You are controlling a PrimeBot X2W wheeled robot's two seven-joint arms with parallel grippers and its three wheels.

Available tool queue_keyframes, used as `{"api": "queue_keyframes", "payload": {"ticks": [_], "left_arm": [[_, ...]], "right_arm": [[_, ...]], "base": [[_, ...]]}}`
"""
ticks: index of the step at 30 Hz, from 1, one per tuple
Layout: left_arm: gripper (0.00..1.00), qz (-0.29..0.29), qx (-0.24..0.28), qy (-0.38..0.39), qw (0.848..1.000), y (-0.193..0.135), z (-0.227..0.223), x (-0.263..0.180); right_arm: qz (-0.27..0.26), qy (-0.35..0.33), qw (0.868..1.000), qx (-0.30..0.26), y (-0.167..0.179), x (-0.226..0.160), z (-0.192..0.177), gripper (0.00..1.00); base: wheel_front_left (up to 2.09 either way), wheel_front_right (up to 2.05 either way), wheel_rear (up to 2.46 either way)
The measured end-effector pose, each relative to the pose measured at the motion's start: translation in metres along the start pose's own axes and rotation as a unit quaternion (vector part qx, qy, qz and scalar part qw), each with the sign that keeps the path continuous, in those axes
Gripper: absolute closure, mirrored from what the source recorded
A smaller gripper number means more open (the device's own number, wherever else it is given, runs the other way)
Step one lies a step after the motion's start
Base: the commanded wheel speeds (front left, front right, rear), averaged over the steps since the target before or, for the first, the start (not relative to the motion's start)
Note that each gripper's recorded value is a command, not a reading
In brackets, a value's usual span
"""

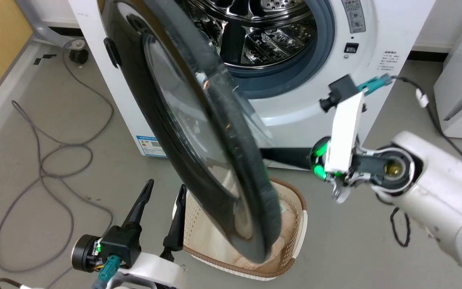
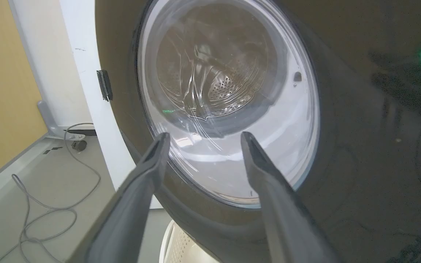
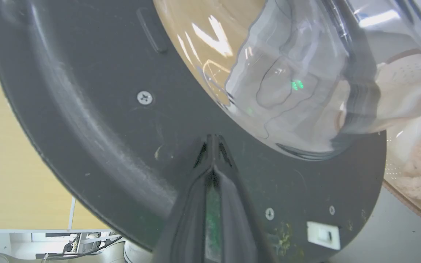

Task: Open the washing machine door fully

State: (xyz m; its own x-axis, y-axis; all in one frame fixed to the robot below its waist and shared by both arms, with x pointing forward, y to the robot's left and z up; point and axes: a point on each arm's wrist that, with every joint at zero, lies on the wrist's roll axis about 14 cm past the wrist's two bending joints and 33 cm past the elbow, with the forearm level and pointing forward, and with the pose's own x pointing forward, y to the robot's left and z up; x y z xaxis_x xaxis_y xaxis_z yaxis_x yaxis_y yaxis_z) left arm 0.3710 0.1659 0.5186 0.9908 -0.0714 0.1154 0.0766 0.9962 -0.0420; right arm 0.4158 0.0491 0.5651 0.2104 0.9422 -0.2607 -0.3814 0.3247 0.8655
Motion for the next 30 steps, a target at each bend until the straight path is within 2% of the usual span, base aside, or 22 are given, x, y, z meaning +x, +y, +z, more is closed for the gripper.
{"api": "queue_keyframes", "payload": {"ticks": [5, 8, 10, 11, 15, 20, 21, 22, 23, 24, 25, 26, 27, 29, 30], "left_arm": [[0.00, -0.003, 0.003, 0.003, 1.000, -0.001, -0.002, -0.001], [0.00, -0.006, 0.005, 0.006, 1.000, -0.003, -0.003, -0.002], [0.00, -0.007, 0.005, 0.008, 1.000, -0.004, -0.005, -0.003], [0.00, -0.008, 0.005, 0.010, 1.000, -0.004, -0.006, -0.004], [0.00, -0.010, 0.004, 0.011, 1.000, -0.006, -0.007, -0.005], [0.00, -0.011, 0.003, 0.011, 1.000, -0.007, -0.007, -0.008], [0.00, -0.011, 0.003, 0.011, 1.000, -0.007, -0.007, -0.008], [0.00, -0.012, 0.003, 0.013, 1.000, -0.009, -0.008, -0.009], [0.00, -0.012, 0.003, 0.013, 1.000, -0.009, -0.008, -0.009], [0.00, -0.012, 0.003, 0.012, 1.000, -0.010, -0.007, -0.010], [0.00, -0.012, 0.003, 0.012, 1.000, -0.010, -0.007, -0.010], [0.00, -0.012, 0.003, 0.010, 1.000, -0.010, -0.006, -0.011], [0.00, -0.012, 0.003, 0.010, 1.000, -0.010, -0.006, -0.011], [0.00, -0.012, 0.002, 0.014, 1.000, -0.010, -0.008, -0.013], [0.00, -0.013, 0.002, 0.016, 1.000, -0.012, -0.009, -0.015]], "right_arm": [[0.016, 0.002, 1.000, 0.004, 0.008, 0.004, -0.013, 1.00], [0.019, -0.046, 0.999, 0.009, 0.007, 0.002, -0.004, 1.00], [0.021, -0.100, 0.995, 0.021, 0.005, -0.004, 0.008, 0.49], [0.019, -0.132, 0.991, 0.025, 0.002, -0.007, 0.014, 0.00], [0.008, -0.254, 0.965, 0.059, -0.017, -0.030, 0.030, 0.00], [-0.033, -0.389, 0.914, 0.114, -0.058, -0.075, 0.022, 0.00], [-0.033, -0.389, 0.914, 0.114, -0.058, -0.075, 0.022, 0.00], [-0.055, -0.423, 0.894, 0.134, -0.077, -0.095, 0.011, 0.00], [-0.055, -0.423, 0.894, 0.134, -0.077, -0.095, 0.011, 0.00], [-0.078, -0.447, 0.879, 0.147, -0.093, -0.115, 0.000, 0.00], [-0.078, -0.447, 0.879, 0.147, -0.093, -0.115, 0.000, 0.00], [-0.102, -0.481, 0.857, 0.156, -0.110, -0.142, -0.008, 0.00], [-0.102, -0.481, 0.857, 0.156, -0.110, -0.142, -0.008, 0.00], [-0.135, -0.518, 0.832, 0.149, -0.127, -0.174, -0.015, 0.00], [-0.167, -0.543, 0.812, 0.137, -0.140, -0.197, -0.029, 0.00]], "base": [[0.00, 0.00, 0.00], [0.00, 0.00, 0.00], [0.00, 0.00, 0.00], [0.00, 0.00, 0.00], [0.00, 0.00, 0.00], [0.00, 0.00, 0.00], [0.00, 0.00, 0.00], [0.00, 0.00, 0.00], [0.00, 0.00, 0.00], [0.00, 0.00, 0.00], [0.00, 0.00, 0.00], [0.00, 0.00, 0.00], [0.00, 0.00, 0.00], [0.00, 0.00, 0.00], [0.00, 0.00, 0.00]]}}
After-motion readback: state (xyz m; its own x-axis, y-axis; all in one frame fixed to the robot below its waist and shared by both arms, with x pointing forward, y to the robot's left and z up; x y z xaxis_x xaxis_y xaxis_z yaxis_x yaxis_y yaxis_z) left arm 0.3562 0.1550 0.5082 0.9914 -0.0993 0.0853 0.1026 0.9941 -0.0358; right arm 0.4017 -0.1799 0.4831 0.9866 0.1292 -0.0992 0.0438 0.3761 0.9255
